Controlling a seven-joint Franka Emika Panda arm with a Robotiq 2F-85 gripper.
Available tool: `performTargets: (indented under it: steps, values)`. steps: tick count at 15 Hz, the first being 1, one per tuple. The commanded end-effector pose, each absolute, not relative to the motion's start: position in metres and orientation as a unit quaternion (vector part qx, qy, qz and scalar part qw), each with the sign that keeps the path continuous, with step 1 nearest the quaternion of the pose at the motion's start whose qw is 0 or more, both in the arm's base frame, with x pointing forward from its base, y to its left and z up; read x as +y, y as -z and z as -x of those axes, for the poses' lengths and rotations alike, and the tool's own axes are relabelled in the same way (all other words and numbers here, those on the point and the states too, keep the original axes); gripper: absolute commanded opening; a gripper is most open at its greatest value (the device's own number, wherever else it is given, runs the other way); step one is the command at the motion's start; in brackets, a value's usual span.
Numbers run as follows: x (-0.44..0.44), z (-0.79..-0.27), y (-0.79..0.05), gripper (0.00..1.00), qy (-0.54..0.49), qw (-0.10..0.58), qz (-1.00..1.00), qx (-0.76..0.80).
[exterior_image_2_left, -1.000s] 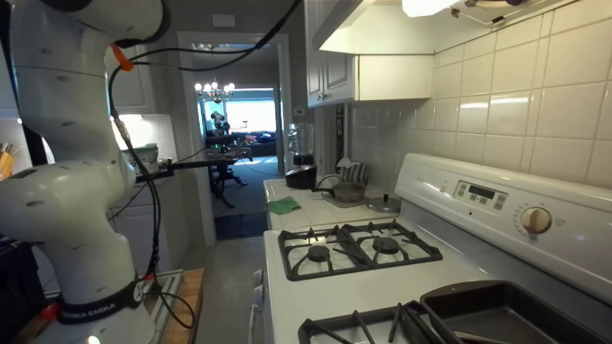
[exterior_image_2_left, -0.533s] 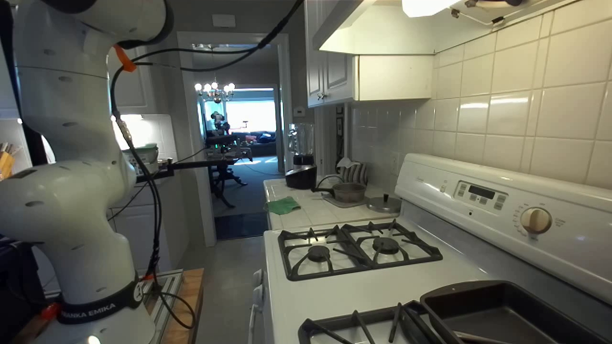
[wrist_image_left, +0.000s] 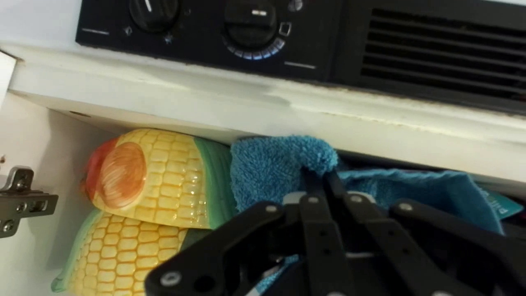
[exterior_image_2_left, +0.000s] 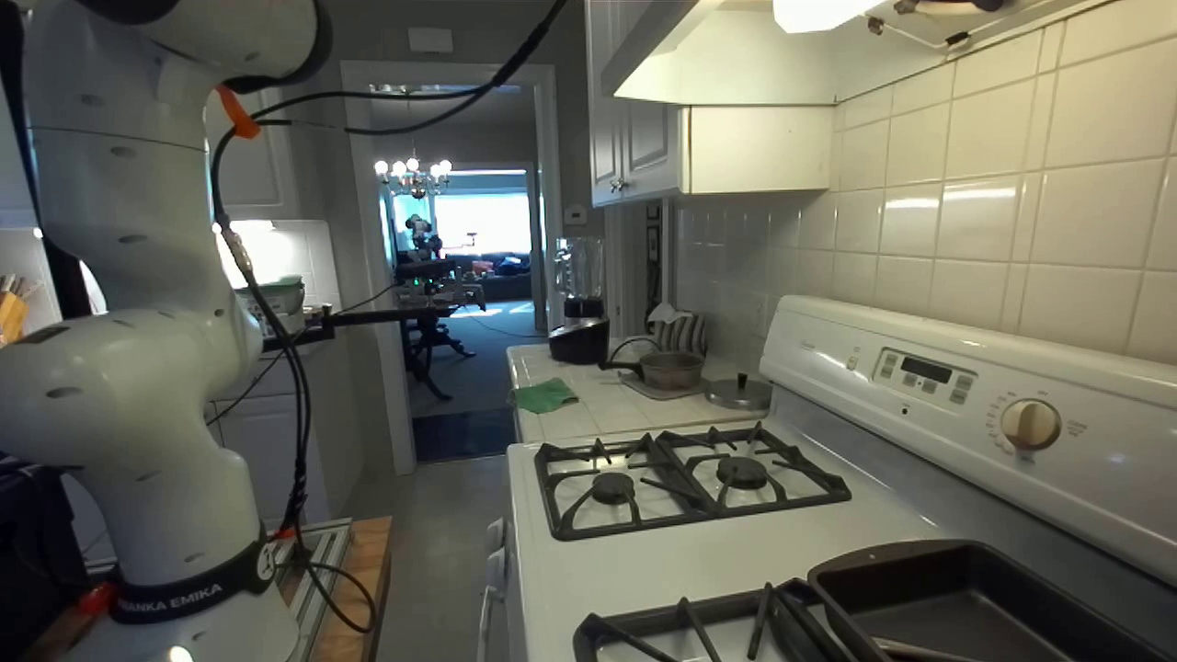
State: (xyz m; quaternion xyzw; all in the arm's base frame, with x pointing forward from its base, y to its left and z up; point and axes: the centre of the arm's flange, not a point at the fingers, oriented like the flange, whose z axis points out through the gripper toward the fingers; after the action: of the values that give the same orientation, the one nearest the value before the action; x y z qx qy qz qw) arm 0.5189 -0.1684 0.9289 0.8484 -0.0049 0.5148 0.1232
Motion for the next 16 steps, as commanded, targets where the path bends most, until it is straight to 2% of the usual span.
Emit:
performTargets:
  steps: [1,16]
  values:
    - [-0.173,-0.507,-0.947,0.01,-0.492,0.105,-0.864,-0.001]
    - [-0.166,-0.466,-0.928,0.01,-0.379,0.056,-0.924,-0.009]
